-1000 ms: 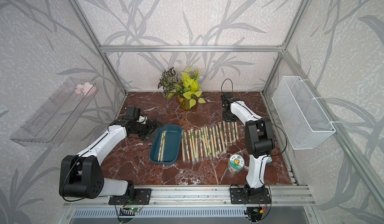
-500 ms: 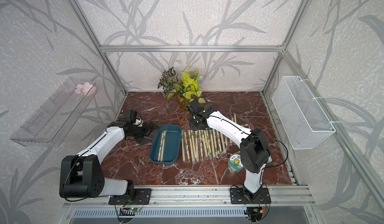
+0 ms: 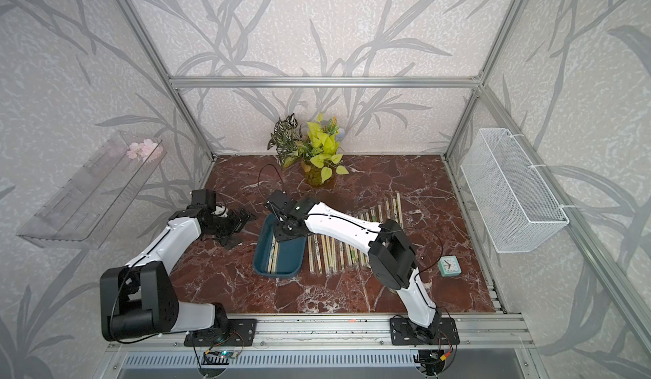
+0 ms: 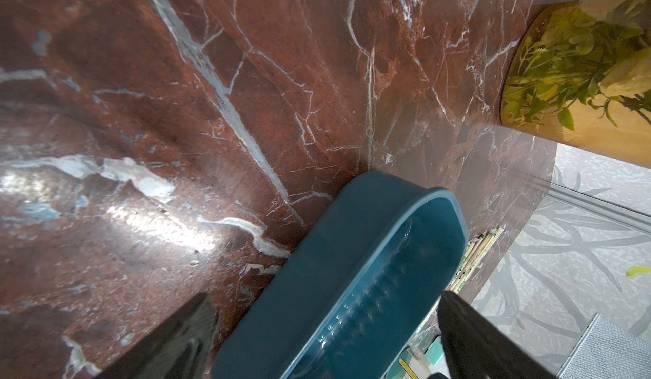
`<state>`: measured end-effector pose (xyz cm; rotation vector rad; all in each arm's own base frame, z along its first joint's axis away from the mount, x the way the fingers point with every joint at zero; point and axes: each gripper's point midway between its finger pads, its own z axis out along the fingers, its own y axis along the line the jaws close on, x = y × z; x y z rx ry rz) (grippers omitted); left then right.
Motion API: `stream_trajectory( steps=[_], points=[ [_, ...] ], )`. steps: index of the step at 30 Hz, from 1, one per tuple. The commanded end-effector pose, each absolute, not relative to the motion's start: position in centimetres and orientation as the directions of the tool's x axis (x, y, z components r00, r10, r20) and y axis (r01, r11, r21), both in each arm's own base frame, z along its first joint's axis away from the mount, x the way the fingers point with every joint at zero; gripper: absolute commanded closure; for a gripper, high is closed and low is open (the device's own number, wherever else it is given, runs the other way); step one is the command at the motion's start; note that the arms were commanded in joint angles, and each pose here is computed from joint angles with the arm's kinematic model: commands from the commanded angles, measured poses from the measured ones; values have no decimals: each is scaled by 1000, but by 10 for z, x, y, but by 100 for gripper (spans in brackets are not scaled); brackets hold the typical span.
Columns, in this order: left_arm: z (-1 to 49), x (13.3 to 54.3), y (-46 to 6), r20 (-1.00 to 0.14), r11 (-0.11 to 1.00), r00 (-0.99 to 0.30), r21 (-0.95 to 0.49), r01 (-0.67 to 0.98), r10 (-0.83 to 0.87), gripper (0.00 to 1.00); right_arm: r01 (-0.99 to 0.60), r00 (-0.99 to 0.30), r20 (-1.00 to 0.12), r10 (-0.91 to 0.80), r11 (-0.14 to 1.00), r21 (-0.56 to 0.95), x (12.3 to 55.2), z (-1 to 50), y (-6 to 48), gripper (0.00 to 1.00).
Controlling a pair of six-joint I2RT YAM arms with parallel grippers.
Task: Take the paired disposable chopsticks out of the storage box
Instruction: Pick up the paired disposable chopsticks from the storage box.
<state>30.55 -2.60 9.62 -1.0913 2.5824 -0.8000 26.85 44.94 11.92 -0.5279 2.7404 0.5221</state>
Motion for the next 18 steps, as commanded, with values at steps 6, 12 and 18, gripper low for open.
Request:
stream_trajectory(
  steps=[6,12,18],
  points=[
    [94,295,-17,16,565,-690,-560,-605,-723,0,-469,-868,-279,-411,862,190,251,79,472,53],
    [93,294,-17,23,556,-686,-567,-608,-728,0,-485,-859,-252,-446,865,124,254,63,475,53],
    [94,293,-16,23,551,-683,-572,-608,-730,0,-484,-858,-237,-455,871,80,258,52,474,53]
  ],
)
